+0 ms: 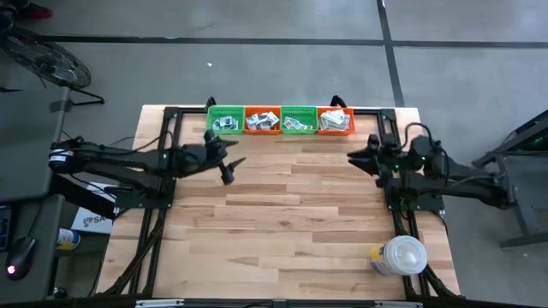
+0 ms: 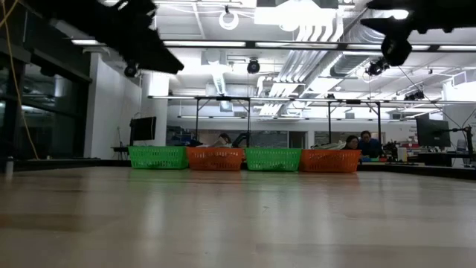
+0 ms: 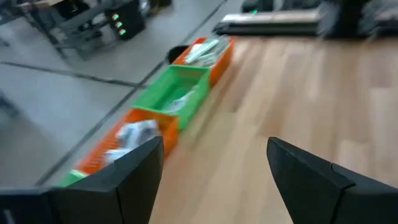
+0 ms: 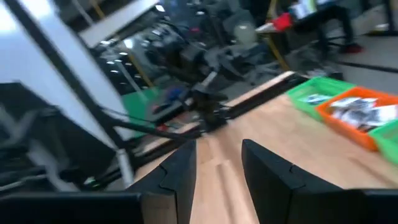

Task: Pick & Place First Aid Supplies
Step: Return to Home Position

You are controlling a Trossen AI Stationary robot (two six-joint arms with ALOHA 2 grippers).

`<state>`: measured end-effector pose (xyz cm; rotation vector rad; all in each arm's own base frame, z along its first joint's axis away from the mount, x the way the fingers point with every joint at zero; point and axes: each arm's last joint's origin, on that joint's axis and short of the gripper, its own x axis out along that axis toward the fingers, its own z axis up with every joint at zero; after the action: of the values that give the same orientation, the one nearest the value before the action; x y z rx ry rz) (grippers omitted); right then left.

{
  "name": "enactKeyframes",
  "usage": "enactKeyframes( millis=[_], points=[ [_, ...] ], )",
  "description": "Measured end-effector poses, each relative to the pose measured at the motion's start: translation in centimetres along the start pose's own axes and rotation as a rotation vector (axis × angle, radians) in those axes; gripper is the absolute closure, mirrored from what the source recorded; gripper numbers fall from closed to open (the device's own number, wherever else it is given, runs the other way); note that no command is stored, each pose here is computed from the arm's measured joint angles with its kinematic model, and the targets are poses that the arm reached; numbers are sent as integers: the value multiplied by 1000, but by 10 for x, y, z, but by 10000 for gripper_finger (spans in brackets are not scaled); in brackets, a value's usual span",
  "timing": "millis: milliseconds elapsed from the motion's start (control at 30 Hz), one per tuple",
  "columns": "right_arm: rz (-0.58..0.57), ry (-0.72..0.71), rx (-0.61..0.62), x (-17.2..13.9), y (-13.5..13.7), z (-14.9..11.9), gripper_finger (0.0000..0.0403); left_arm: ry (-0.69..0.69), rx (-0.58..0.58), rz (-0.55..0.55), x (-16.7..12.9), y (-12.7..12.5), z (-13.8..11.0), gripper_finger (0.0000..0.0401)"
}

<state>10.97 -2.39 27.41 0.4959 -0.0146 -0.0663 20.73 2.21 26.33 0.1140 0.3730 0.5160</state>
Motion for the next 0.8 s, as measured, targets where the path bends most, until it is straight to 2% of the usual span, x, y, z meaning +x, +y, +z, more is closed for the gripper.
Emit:
enactKeyframes(
  millis=[100,233,333,533,700,800],
  points=[
    [66,-19,16,-11,0,-14,281,-109,-88,-75,-3,-4,-30,121],
    [127,-73,6,-26,-1,-24,281,-357,-169,-187,-12,-4,-57,121],
    [150,-107,-4,-35,-3,-32,281,-472,-185,-192,-22,-2,-75,121],
    [163,-63,17,-33,-9,-44,281,-531,-185,-147,-42,-4,-96,121],
    [133,-33,-3,-35,-10,-46,281,-514,-164,-50,-58,-5,-99,121],
    [125,-22,-16,-38,-8,-43,281,-501,-163,-32,-66,-3,-102,121]
  ],
)
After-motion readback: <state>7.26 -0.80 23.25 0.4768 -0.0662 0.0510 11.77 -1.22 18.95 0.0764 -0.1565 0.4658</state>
